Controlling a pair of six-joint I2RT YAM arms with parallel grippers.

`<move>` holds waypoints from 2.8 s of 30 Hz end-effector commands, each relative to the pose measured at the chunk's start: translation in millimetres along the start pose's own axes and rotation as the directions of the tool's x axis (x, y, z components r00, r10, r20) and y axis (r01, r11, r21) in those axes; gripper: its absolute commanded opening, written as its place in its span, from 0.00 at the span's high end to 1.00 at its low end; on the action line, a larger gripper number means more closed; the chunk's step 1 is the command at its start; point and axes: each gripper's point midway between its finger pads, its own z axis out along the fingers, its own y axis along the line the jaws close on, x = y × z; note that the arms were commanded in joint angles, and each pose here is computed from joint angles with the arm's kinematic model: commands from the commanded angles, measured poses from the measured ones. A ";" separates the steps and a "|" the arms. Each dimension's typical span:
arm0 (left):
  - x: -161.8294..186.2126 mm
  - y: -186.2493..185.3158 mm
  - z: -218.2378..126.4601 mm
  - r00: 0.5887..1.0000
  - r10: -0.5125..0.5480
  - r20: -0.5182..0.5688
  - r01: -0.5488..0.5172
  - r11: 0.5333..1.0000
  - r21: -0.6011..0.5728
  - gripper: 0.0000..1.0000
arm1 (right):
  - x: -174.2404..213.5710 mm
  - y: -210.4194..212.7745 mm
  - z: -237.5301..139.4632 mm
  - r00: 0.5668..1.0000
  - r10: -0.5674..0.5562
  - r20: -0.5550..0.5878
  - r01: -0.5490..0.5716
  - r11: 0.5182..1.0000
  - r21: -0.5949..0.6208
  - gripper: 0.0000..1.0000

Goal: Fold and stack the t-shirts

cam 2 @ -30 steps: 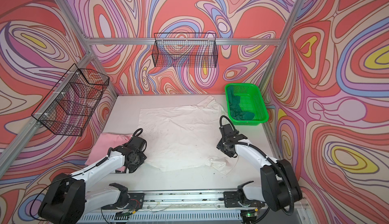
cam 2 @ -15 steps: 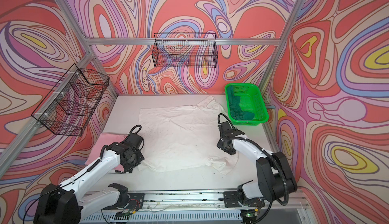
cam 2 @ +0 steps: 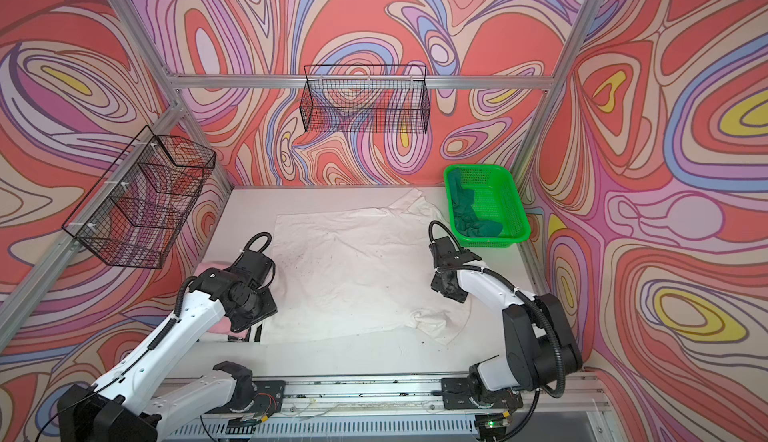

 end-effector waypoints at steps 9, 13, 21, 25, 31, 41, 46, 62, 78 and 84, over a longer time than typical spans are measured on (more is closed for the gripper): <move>-21.5 -50.8 12.7 1.000 0.014 -0.017 -0.012 0.994 0.112 0.37 | 10.4 4.5 35.0 0.993 0.075 -0.088 -0.072 0.997 0.039 0.45; -24.2 -67.7 23.0 0.999 0.031 -0.043 -0.025 0.990 0.137 0.33 | 27.9 -15.6 46.1 0.984 0.127 -0.125 -0.112 0.986 0.120 0.45; -22.2 -77.2 29.4 0.997 0.050 -0.062 -0.041 0.988 0.146 0.22 | 63.6 -60.9 50.5 0.934 0.290 -0.208 -0.242 0.943 0.228 0.48; -19.6 -75.4 27.5 0.996 0.052 -0.069 -0.042 0.988 0.145 0.13 | 70.5 -70.4 43.4 0.930 0.302 -0.210 -0.251 0.938 0.238 0.48; -6.6 -71.7 26.4 0.995 0.039 -0.094 -0.022 0.985 0.173 0.11 | 89.5 -84.3 31.6 0.923 0.296 -0.246 -0.233 0.938 0.256 0.50; 1.5 -70.4 26.5 0.996 0.024 -0.091 -0.006 0.981 0.196 0.02 | 100.0 -84.0 6.9 0.914 0.332 -0.232 -0.302 0.940 0.156 0.53; -31.1 -91.7 3.9 1.000 0.027 -0.012 -0.024 0.978 0.206 0.00 | 37.3 -65.8 -32.1 0.952 0.295 -0.080 -0.288 0.954 0.087 0.47; -210.9 -155.2 -2.0 0.984 -0.176 0.034 0.165 0.962 0.220 0.02 | -169.2 123.3 -62.6 0.981 0.183 0.063 -0.157 0.943 -0.292 0.51; -291.1 -188.5 96.6 0.969 -0.242 -0.040 0.245 0.959 0.143 0.10 | -156.0 192.4 60.7 0.977 0.167 -0.134 -0.199 0.939 -0.281 0.54; -302.6 -196.8 112.9 0.963 -0.263 -0.051 0.268 0.946 0.182 0.12 | -156.4 201.1 75.2 0.976 0.170 -0.139 -0.205 0.932 -0.299 0.56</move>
